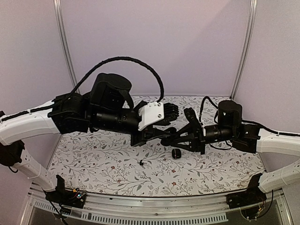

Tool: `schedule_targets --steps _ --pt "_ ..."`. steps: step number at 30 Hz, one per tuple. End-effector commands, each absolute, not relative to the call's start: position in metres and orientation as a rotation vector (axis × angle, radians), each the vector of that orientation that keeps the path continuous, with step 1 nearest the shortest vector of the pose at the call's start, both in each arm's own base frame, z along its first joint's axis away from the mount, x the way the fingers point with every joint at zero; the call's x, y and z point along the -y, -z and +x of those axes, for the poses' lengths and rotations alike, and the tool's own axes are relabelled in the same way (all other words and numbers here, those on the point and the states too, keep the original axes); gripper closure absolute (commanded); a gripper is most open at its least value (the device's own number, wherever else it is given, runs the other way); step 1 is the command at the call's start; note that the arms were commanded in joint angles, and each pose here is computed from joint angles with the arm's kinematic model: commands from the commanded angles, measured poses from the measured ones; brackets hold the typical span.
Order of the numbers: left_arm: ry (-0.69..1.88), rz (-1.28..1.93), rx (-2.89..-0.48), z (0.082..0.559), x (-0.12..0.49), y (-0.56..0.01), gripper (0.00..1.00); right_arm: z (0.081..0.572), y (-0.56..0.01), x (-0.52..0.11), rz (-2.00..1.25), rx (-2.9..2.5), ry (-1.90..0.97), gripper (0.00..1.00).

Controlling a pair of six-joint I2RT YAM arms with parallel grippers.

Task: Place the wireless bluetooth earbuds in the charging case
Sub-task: Pick up the right earbud from the right side groove of the charging case.

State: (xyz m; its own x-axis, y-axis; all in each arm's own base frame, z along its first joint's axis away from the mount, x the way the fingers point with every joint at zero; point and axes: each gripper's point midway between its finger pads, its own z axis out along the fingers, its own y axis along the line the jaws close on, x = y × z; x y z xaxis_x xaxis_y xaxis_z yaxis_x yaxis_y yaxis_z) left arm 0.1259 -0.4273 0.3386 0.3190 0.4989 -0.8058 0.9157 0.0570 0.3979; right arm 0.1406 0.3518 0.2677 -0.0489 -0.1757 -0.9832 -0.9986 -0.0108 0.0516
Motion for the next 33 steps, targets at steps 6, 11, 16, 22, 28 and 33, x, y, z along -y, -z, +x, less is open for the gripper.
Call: schedule_targets --steps 6,11,16,22,28,33 --pt "0.438 1.683 -1.405 0.13 0.436 -0.305 0.79 0.149 -0.265 -0.355 -1.325 -1.42 -1.111 1.0" --pt "0.406 1.676 -1.43 0.137 0.436 -0.3 0.83 0.148 -0.265 -0.356 -1.33 -1.425 -1.099 1.0" --pt "0.377 1.681 -1.447 0.141 0.437 -0.294 0.83 0.148 -0.262 -0.357 -1.338 -1.436 -1.091 1.0" --pt "0.356 1.686 -1.45 0.144 0.439 -0.291 0.84 0.147 -0.263 -0.358 -1.342 -1.437 -1.087 1.0" --pt "0.326 1.687 -1.463 0.149 0.441 -0.284 0.85 0.145 -0.26 -0.36 -1.355 -1.441 -1.078 1.0" --pt "0.302 1.697 -1.475 0.151 0.441 -0.279 0.86 0.144 -0.26 -0.361 -1.364 -1.438 -1.068 1.0"
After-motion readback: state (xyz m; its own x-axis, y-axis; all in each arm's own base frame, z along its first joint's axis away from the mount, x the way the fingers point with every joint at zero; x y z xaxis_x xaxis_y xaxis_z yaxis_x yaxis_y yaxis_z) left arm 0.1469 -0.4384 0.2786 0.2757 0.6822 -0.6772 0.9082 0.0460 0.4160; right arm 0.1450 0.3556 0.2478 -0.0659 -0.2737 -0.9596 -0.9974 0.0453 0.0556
